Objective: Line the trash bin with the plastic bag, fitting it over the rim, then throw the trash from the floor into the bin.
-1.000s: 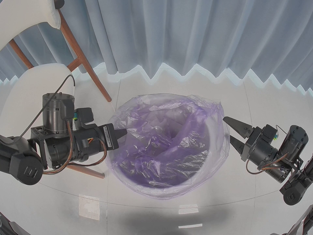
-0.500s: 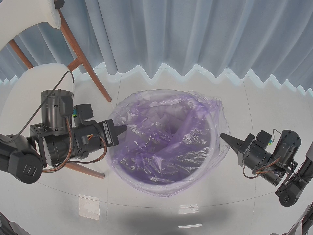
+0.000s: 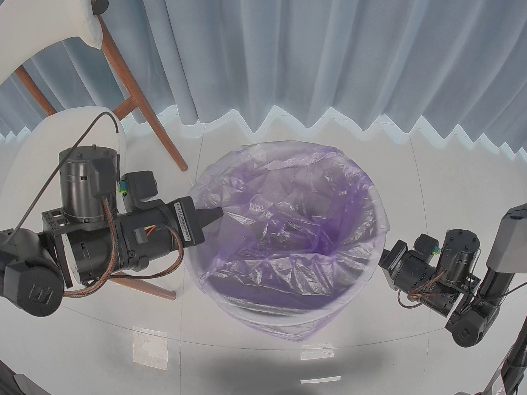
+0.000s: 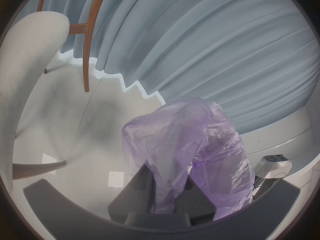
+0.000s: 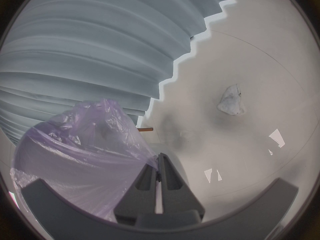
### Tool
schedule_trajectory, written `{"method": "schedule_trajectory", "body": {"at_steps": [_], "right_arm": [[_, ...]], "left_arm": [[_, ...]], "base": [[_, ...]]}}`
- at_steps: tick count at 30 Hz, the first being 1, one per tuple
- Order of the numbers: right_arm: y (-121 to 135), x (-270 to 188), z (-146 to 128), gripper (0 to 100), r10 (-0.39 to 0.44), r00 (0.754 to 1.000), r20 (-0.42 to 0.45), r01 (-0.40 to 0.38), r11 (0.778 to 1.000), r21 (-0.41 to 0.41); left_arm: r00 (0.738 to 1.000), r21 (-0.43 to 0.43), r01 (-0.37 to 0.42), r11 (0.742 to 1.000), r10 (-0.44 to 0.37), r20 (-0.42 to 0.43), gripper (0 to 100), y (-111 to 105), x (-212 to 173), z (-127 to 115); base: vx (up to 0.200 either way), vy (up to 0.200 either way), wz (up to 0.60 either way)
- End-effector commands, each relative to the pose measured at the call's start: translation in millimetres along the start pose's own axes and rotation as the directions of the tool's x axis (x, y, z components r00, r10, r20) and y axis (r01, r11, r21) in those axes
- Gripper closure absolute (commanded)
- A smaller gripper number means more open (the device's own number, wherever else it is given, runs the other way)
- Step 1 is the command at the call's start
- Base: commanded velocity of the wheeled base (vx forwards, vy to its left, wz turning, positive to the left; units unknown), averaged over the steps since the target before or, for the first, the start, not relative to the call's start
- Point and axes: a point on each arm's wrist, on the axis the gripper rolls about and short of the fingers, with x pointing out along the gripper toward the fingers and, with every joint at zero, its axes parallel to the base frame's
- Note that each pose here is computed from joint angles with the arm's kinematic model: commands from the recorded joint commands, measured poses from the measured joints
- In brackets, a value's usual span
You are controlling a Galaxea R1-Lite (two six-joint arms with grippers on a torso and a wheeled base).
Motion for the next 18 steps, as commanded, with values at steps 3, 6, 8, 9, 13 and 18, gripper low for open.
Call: {"method": "schedule_trajectory", "body": {"at_steps": [3,6,8,9,13,18], "right_arm": [[-9.4,6.0,-3.5,100,-0.024,1.000,-0.007,0.024,1.000,0.005],[-8.3,6.2,-2.9,100,-0.027,1.000,0.006,0.027,1.000,-0.001],[-8.2,5.8,-2.9,0,-0.027,1.000,0.006,0.028,0.999,-0.022],[-8.7,5.7,-3.3,0,-0.030,1.000,0.004,0.030,0.999,-0.026],[-6.9,-0.6,-1.4,0,-0.054,0.998,0.045,0.058,0.995,-0.078],[-5.9,-24.2,9.7,0,-0.092,0.989,0.112,0.101,0.992,-0.074]], "left_arm": [[1.000,0.003,0.004,1.000,-0.004,0.006,100,-1.7,-2.7,0.4],[1.000,0.003,0.000,1.000,0.000,0.007,100,-1.4,-2.3,0.2],[1.000,0.000,-0.007,1.000,0.007,0.006,100,-0.4,-1.2,-0.2],[1.000,0.000,-0.007,1.000,0.007,0.006,100,-0.4,-1.2,-0.2],[1.000,0.003,-0.017,1.000,0.017,0.007,100,1.2,0.4,0.2],[0.998,0.008,-0.065,0.998,0.065,0.016,100,5.3,7.7,-1.3]], "base": [[0.000,0.000,0.00],[0.000,0.000,0.00],[0.000,0.000,0.00],[0.000,0.000,0.00],[0.000,0.000,0.00],[0.000,0.000,0.00]]}}
